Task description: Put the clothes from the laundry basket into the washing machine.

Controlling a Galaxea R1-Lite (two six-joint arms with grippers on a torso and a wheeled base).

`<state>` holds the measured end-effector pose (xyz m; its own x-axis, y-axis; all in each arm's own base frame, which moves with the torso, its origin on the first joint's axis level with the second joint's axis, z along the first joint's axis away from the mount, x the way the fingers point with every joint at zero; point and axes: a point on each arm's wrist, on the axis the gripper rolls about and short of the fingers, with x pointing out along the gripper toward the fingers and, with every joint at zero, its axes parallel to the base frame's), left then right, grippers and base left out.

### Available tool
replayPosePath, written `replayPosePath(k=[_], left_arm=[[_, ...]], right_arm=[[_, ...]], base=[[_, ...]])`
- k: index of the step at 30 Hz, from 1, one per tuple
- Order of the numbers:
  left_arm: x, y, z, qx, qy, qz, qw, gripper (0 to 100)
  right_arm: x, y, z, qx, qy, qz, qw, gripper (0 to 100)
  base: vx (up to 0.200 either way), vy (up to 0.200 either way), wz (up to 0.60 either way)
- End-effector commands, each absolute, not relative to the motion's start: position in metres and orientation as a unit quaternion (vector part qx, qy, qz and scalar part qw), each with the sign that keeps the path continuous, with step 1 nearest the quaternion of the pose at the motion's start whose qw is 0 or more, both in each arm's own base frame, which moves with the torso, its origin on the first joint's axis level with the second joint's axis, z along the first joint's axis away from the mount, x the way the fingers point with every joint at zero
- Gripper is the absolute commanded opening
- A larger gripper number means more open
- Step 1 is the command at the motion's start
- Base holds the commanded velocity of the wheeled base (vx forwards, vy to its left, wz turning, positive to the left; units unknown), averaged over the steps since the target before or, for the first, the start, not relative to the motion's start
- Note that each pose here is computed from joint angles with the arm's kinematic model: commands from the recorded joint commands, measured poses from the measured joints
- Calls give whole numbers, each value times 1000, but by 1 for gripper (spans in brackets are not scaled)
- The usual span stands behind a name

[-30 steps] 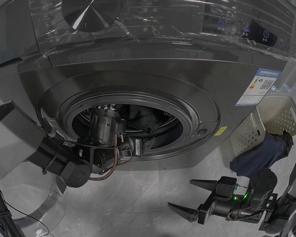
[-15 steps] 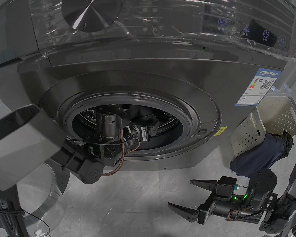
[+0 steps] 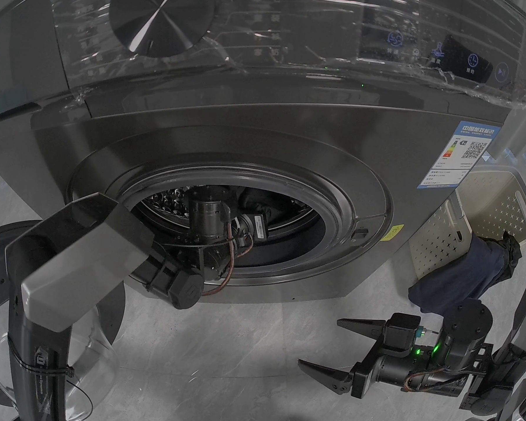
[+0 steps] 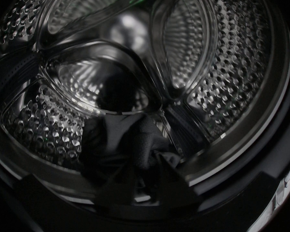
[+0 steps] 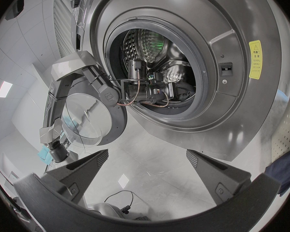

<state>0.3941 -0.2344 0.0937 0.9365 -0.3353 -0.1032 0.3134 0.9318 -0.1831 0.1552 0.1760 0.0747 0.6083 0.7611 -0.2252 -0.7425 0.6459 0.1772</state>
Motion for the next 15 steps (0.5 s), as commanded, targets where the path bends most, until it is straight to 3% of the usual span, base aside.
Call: replayPosePath(k=[1, 6, 15], left_arm=[[426, -229, 91, -105, 34, -131, 985, 0], [444, -224, 105, -146, -2, -108, 983, 0], [450, -224, 113, -156, -25, -92, 983, 0]], right_arm=[[156, 177, 75, 34, 139, 420, 896, 100], [156, 177, 75, 34, 138, 420, 896, 100], [156, 177, 74, 33, 140, 420, 896, 100]], base=[[0, 0, 0], [0, 0, 0], [0, 0, 0]])
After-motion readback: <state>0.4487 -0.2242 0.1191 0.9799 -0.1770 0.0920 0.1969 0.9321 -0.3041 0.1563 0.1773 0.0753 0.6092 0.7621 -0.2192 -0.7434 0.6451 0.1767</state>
